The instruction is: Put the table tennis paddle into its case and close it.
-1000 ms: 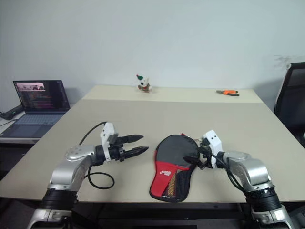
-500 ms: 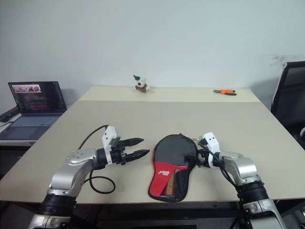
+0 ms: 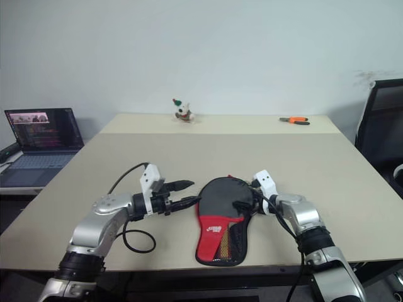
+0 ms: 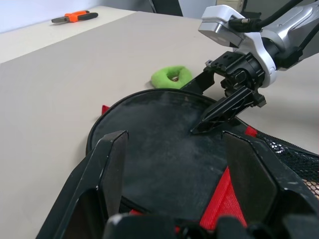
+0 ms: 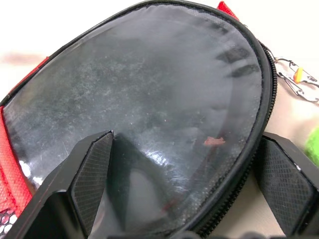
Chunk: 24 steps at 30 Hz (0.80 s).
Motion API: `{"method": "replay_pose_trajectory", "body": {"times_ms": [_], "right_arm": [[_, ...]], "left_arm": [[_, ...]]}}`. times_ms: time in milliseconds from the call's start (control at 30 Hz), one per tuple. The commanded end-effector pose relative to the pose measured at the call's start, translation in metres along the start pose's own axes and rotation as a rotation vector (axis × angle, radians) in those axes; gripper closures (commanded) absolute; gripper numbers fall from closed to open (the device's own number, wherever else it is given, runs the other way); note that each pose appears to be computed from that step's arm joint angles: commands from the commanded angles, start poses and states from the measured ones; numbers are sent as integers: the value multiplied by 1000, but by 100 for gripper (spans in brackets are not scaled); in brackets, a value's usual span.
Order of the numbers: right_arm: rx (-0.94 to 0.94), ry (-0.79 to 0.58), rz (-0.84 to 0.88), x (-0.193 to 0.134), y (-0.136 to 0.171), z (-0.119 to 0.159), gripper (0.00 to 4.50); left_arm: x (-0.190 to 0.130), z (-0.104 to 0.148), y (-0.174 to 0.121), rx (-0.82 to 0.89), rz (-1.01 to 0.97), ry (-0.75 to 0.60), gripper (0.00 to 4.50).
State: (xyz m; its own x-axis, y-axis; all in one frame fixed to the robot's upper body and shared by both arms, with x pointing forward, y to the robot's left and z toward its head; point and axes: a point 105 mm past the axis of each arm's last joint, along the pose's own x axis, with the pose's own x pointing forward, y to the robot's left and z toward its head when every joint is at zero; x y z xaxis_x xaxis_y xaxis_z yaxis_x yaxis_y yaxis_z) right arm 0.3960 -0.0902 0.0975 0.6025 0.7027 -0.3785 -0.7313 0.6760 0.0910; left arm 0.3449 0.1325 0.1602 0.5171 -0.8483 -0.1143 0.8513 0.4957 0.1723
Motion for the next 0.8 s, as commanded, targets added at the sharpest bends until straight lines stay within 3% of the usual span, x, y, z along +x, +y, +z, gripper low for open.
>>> {"method": "replay_pose_trajectory", "body": {"times_ms": [33, 233, 500, 667, 800], "right_arm": [[-69, -12, 21, 2, 5, 13, 0], [-107, 46, -40, -33, -19, 10, 0], [-77, 47, 45, -67, -5, 14, 0], [-79, 21, 9, -83, -10, 23, 0], [-119, 14, -21, -92, -17, 31, 0]], "left_arm": [[5, 13, 0, 50, -8, -29, 127], [13, 12, 7, 82, -7, -19, 127], [31, 9, 14, 110, -44, -2, 127], [46, -1, 12, 97, -140, 29, 127], [53, -10, 4, 62, -241, 64, 249]]}}
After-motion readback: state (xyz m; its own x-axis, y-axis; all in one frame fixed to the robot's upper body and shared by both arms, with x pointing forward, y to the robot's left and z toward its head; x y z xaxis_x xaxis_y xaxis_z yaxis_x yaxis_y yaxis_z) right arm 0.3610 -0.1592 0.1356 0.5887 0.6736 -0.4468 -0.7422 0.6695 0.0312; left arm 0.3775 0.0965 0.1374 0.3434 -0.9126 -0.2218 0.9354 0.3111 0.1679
